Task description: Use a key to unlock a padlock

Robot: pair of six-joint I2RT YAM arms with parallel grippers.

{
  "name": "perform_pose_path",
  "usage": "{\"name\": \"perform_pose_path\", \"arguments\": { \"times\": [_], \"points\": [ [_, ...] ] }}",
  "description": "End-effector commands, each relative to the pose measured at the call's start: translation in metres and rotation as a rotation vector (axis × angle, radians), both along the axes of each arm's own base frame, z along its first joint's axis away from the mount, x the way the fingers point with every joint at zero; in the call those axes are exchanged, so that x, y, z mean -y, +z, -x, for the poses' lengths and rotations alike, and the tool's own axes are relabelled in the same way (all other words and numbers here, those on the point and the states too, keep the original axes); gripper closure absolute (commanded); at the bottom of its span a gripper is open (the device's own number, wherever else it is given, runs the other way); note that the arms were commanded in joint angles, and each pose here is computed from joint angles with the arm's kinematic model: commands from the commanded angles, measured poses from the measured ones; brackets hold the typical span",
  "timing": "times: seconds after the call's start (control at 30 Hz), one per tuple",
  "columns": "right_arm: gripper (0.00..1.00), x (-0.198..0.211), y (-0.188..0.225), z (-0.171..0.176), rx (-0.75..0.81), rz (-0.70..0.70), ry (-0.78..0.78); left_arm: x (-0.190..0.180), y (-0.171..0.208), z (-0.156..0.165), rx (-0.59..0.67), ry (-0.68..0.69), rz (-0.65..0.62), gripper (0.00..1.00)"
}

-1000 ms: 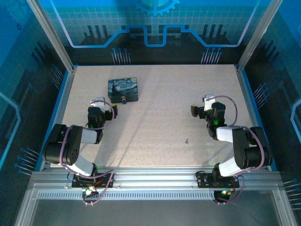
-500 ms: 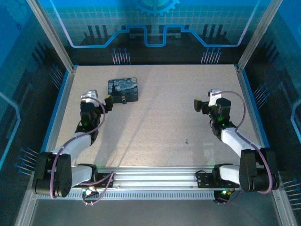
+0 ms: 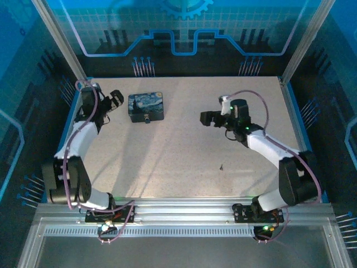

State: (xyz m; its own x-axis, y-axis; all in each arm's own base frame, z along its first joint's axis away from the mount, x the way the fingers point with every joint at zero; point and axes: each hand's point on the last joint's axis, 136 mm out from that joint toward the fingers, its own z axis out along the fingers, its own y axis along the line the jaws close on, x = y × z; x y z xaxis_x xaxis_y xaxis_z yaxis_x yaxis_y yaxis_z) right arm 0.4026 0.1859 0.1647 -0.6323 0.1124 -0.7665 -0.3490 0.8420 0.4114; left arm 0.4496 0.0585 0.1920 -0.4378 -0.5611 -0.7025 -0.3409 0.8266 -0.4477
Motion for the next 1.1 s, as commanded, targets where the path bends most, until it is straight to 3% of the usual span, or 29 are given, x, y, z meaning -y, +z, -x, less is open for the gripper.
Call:
{"name": "perform_pose_path", "arguments": {
  "times": [0.0,0.3,0.57,0.77,0.97,1.07],
  "points": [
    [0.00,-0.035,-0.003,0.001,-0.076,-0.070,0.072,0.017,-0.020,-0.014,-0.067,-0.089,0.189,0.01],
    [0.00,-0.066,-0.020,-0.003,-0.123,-0.090,0.137,0.037,-0.050,-0.071,-0.079,-0.202,0.345,0.01],
    [0.00,-0.068,-0.024,0.001,-0.145,-0.079,0.160,0.058,-0.079,-0.100,-0.148,-0.256,0.339,0.07],
    [0.00,-0.063,-0.025,0.003,-0.147,-0.066,0.151,0.073,-0.097,-0.107,-0.211,-0.287,0.320,0.17],
    [0.00,-0.055,-0.023,0.006,-0.152,-0.048,0.146,0.095,-0.105,-0.105,-0.252,-0.344,0.269,0.35],
    [0.00,-0.048,-0.023,0.009,-0.163,-0.038,0.134,0.113,-0.108,-0.101,-0.273,-0.383,0.235,0.40]
  ]
}}
